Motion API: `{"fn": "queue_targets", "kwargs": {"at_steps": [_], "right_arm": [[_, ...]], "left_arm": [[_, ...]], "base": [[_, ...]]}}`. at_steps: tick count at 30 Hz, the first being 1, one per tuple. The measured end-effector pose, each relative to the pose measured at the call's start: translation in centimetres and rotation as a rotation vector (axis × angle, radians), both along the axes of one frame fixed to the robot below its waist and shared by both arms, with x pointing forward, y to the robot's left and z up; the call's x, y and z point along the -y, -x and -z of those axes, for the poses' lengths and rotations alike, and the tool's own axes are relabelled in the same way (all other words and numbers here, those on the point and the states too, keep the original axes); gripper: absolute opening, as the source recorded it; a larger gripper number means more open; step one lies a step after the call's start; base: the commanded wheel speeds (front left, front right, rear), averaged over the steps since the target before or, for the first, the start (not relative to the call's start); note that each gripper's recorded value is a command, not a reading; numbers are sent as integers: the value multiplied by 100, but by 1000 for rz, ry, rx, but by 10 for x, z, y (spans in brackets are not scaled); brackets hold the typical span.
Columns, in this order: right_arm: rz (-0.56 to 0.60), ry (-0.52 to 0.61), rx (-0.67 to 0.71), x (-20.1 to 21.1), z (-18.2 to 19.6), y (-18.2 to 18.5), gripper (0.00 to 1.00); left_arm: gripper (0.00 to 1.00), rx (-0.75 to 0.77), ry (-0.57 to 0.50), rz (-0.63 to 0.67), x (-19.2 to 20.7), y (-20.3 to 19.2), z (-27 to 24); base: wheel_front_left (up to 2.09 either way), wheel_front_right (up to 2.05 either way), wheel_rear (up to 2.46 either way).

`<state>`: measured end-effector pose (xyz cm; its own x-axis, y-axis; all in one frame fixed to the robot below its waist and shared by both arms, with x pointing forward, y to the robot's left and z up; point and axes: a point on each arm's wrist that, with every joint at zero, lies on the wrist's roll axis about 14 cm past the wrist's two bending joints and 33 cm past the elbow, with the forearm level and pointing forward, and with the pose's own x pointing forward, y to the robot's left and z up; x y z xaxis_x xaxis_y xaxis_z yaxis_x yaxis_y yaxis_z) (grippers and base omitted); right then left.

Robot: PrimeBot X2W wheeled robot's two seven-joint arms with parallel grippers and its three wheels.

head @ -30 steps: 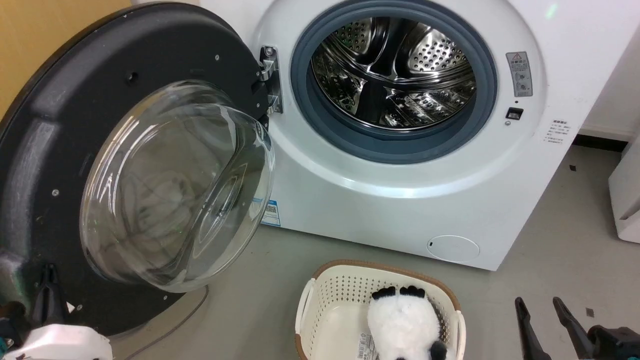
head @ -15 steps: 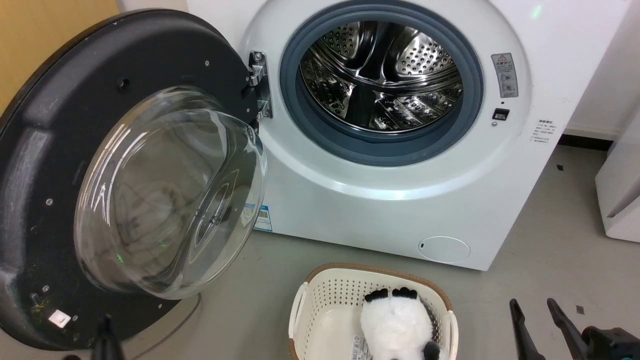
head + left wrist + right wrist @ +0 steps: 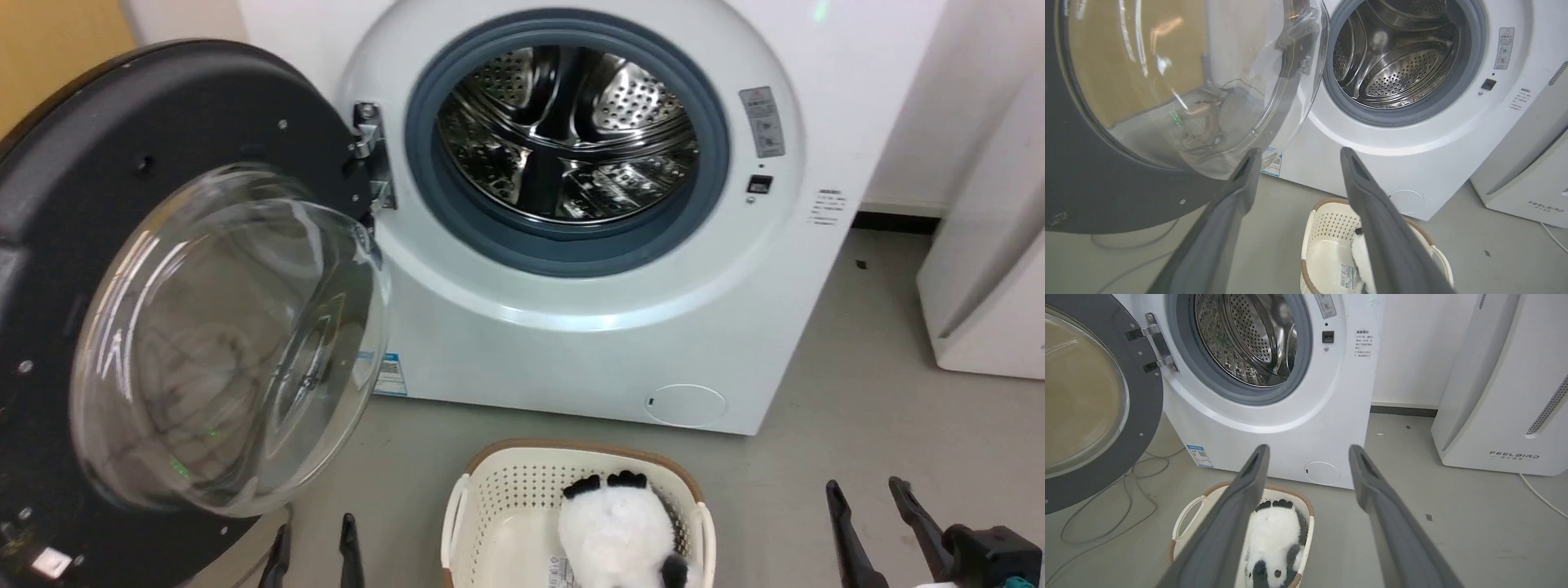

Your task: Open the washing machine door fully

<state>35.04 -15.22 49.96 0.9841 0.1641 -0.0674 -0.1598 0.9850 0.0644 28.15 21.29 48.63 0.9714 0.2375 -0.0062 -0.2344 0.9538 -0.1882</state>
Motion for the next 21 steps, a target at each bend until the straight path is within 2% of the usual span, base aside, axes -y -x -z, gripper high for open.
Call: {"fn": "queue_targets", "kwargs": {"at_steps": [10, 21], "right_arm": [[68, 34, 22, 21, -11, 14, 100], [113, 28, 16, 34, -10, 23, 100]], "left_arm": [[100, 14, -87, 180, 37, -41, -5], [100, 5, -132, 223, 40, -54, -4]], "base": [[0, 0, 0], [0, 0, 0]]}}
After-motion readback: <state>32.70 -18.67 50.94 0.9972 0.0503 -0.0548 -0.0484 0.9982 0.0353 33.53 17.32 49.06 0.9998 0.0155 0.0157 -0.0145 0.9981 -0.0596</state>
